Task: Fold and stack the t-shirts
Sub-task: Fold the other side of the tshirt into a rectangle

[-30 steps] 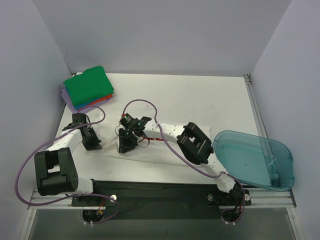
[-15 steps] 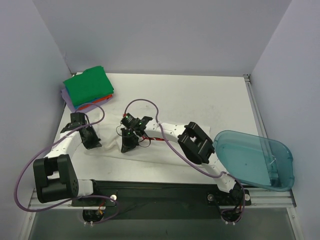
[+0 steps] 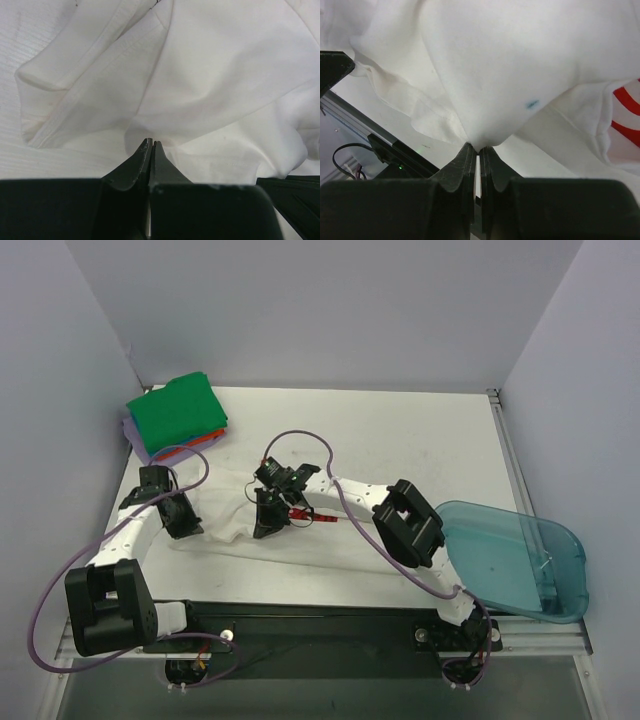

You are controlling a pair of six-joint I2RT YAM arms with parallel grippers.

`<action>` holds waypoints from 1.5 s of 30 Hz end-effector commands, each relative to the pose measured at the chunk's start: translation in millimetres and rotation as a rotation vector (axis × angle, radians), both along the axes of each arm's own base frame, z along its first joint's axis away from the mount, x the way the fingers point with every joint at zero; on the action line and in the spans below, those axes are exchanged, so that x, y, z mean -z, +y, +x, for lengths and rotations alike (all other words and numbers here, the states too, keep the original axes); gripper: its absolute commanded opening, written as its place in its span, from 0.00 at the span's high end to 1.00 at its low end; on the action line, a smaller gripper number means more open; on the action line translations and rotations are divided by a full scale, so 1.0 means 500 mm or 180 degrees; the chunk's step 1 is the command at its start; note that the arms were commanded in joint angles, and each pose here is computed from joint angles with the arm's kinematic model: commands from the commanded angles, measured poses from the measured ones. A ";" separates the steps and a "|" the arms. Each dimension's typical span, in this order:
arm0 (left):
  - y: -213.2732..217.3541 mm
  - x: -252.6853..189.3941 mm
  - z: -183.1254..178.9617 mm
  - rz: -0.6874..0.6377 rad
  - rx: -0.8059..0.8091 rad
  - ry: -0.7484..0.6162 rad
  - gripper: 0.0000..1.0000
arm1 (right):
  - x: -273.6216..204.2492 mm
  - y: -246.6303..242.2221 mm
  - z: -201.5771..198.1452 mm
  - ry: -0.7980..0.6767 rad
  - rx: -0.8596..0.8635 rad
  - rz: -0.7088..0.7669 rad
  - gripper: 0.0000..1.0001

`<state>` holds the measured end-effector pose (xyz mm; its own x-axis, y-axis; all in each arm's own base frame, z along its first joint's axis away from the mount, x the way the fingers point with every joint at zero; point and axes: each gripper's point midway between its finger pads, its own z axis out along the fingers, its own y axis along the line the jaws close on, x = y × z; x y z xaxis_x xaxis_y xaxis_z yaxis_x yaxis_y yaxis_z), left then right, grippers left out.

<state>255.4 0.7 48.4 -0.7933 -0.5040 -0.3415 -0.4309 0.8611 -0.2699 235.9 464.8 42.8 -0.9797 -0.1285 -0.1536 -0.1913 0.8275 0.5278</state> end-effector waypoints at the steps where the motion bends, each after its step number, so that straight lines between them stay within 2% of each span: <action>1: -0.008 -0.016 -0.003 -0.0033 0.0038 -0.0023 0.94 | -0.047 -0.020 -0.026 0.0084 0.0031 0.0000 1.00; 8: -0.017 -0.021 -0.009 -0.0089 -0.0004 0.0000 0.87 | -0.043 -0.033 -0.047 0.0153 0.0058 -0.0057 1.00; 15: -0.023 -0.045 -0.017 -0.0148 -0.0083 -0.0004 0.72 | -0.033 -0.026 -0.060 0.0219 0.0035 -0.0066 1.00; 16: -0.024 -0.049 -0.020 -0.0151 -0.0092 -0.0008 0.65 | -0.029 -0.026 -0.062 0.0238 0.0028 -0.0071 1.00; 19: -0.017 -0.086 -0.018 -0.0105 -0.0139 -0.0147 0.56 | -0.032 -0.024 -0.065 0.0235 0.0001 -0.0063 0.83; 20: -0.015 -0.094 -0.018 -0.0073 -0.0150 -0.0153 0.54 | -0.037 -0.024 -0.064 0.0217 0.0001 -0.0056 0.72; 23: -0.015 -0.109 -0.015 -0.0079 -0.0145 -0.0173 0.52 | -0.058 -0.038 -0.065 0.0105 -0.0038 -0.0074 0.58; 27: -0.024 -0.112 0.003 -0.0185 -0.0190 -0.0285 0.52 | -0.091 -0.081 -0.061 -0.0061 -0.0088 -0.0187 0.51; 33: -0.045 -0.131 0.073 -0.0381 -0.0299 -0.0615 0.53 | -0.139 -0.197 0.015 -0.0361 0.0101 -0.0338 0.50; 38: -0.088 -0.126 0.115 -0.0397 -0.0212 -0.0624 0.52 | -0.137 -0.302 0.113 -0.0463 0.0320 -0.0455 0.50; 42: -0.157 -0.114 0.149 -0.0503 0.0039 -0.0575 0.49 | -0.110 -0.363 0.161 -0.0404 0.0403 -0.0542 0.50; 45: -0.175 -0.095 0.173 -0.0582 0.0020 -0.0495 0.48 | -0.088 -0.407 0.185 -0.0362 0.0474 -0.0628 0.50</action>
